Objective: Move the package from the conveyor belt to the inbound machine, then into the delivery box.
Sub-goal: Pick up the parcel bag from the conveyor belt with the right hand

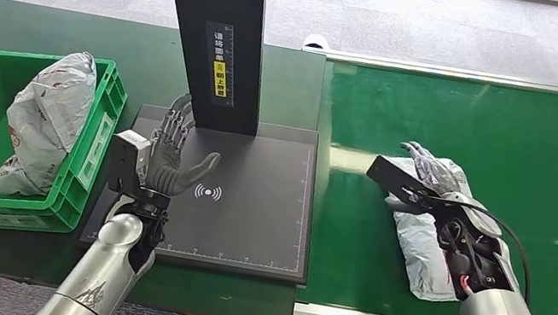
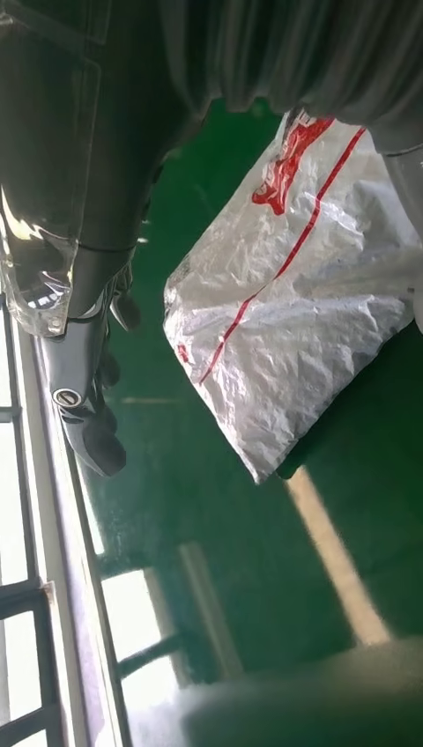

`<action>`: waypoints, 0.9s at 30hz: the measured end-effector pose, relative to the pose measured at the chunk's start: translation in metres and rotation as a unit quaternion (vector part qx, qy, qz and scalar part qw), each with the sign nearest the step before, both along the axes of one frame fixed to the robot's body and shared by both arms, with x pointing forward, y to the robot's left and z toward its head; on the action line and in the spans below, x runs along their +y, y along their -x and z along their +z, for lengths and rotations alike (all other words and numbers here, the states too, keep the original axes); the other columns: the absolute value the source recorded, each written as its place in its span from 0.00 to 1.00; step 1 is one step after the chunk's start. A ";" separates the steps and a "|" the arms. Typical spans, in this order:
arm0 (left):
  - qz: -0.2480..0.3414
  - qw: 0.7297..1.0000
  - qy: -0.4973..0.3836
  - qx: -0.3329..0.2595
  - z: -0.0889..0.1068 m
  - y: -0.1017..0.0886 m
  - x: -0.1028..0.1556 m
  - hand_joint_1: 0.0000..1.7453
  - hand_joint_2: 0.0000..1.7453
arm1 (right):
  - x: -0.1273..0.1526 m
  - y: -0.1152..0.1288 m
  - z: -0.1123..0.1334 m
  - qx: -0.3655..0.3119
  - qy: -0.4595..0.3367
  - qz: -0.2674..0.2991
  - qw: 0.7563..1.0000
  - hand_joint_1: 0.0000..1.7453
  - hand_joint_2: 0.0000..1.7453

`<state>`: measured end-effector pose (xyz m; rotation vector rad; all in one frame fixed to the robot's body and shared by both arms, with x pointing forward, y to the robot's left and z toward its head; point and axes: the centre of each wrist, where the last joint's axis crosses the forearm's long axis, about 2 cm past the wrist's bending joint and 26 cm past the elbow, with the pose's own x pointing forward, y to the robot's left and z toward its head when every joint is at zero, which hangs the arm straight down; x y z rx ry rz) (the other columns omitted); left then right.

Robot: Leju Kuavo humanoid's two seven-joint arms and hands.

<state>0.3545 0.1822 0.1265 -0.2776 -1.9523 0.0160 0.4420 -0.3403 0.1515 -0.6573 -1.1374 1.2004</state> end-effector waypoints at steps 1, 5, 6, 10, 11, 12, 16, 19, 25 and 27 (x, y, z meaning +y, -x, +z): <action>0.000 1.000 0.000 0.000 0.000 0.000 0.001 0.00 1.00 | -0.001 0.001 -0.002 0.009 0.009 0.006 1.000 0.00 1.00; 0.004 1.000 0.003 0.003 -0.003 0.001 0.004 0.00 1.00 | -0.006 0.010 -0.015 0.053 0.043 0.033 0.997 0.00 1.00; 0.006 1.000 0.003 0.004 -0.004 0.002 0.005 0.00 1.00 | -0.009 0.013 -0.019 0.066 0.051 0.036 0.996 0.00 1.00; 0.008 1.000 0.001 0.010 -0.009 0.006 0.009 0.00 1.00 | -0.030 0.024 -0.031 0.116 0.099 0.021 0.988 0.00 1.00; 0.007 1.000 0.001 0.012 -0.010 0.007 0.009 0.00 1.00 | -0.038 0.026 -0.033 0.131 0.111 0.015 0.985 0.00 1.00; 0.006 1.000 0.001 0.013 -0.011 0.007 0.009 0.00 1.00 | -0.045 0.029 -0.035 0.149 0.118 0.011 0.982 0.00 1.00; -0.001 1.000 -0.001 0.016 -0.011 0.008 0.006 0.00 1.00 | -0.067 0.040 -0.041 0.226 0.122 0.005 0.966 0.00 1.00; -0.002 1.000 -0.002 0.019 -0.011 0.009 0.004 0.00 1.00 | -0.074 0.042 -0.040 0.246 0.130 0.008 0.960 0.00 1.00; -0.001 1.000 -0.004 0.027 -0.014 0.012 0.004 0.00 1.00 | -0.080 0.043 -0.037 0.259 0.162 0.016 0.952 0.00 1.00; -0.001 1.000 -0.005 0.029 -0.014 0.012 0.003 0.00 1.00 | -0.085 0.043 -0.034 0.273 0.163 0.021 0.948 0.00 1.00</action>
